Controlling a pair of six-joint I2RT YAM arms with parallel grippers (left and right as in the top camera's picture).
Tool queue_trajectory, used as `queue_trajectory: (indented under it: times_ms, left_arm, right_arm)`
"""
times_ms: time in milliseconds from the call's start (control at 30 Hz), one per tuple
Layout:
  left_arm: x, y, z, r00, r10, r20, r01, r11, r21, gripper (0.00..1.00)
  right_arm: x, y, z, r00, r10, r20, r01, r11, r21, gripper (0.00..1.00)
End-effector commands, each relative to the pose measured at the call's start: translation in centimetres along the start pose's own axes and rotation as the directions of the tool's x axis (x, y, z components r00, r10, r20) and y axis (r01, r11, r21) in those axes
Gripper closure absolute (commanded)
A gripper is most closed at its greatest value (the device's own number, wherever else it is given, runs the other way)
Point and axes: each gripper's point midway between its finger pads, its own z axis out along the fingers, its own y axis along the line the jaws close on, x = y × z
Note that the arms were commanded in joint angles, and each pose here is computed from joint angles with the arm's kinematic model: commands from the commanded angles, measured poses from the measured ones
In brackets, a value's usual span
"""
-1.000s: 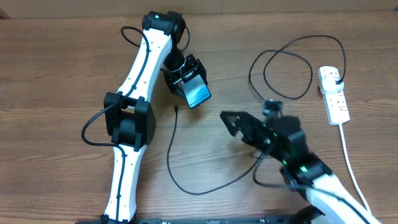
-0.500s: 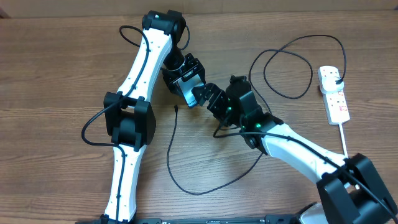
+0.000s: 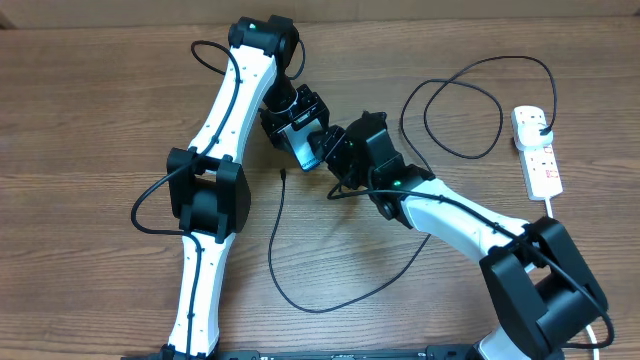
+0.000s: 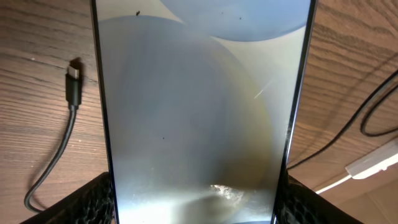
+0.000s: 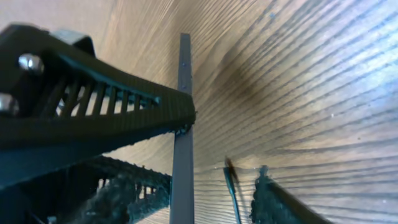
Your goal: Plug charger to phone and switch on socket
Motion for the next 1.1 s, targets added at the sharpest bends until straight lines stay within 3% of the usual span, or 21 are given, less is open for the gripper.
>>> queue_trajectory:
  times_ms: [0, 167, 833, 900, 967, 1067]
  left_arm:
    - [-0.3, -0.5, -1.0, 0.999, -0.011, 0.033, 0.01, 1.0, 0.025, 0.74]
    - [-0.5, -0.8, -1.0, 0.999, -0.013, 0.041, 0.012, 0.999, 0.033, 0.74]
    - [-0.5, -0.9, -0.8, 0.998, -0.01, 0.061, 0.009, 1.0, 0.016, 0.73]
    - [-0.5, -0.9, -0.8, 0.998, -0.01, 0.06, 0.009, 1.0, 0.016, 0.66]
    - [-0.4, -1.1, -0.8, 0.999, -0.01, 0.051, 0.009, 1.0, 0.026, 0.39]
    - [-0.1, -1.6, -1.4, 1.0, -0.003, 0.018, 0.002, 0.997, 0.079, 0.15]
  right_arm:
    - [-0.4, 1.2, 0.1, 1.0, 0.019, 0.015, -0.019, 1.0, -0.013, 0.56]
    - [-0.3, 0.4, 0.1, 1.0, 0.023, 0.011, -0.023, 1.0, 0.018, 0.7]
    - [0.3, -1.3, 0.0, 0.991, 0.135, 0.002, -0.134, 0.987, 0.087, 0.89]
    - [0.4, -1.6, 0.0, 0.991, 0.137, 0.0, -0.136, 0.986, 0.101, 0.93]
    - [0.5, -2.2, -0.1, 0.991, 0.133, -0.005, -0.131, 0.983, 0.126, 0.96]
    - [0.3, -2.7, -0.3, 0.993, 0.114, -0.006, -0.112, 0.983, 0.145, 0.96]
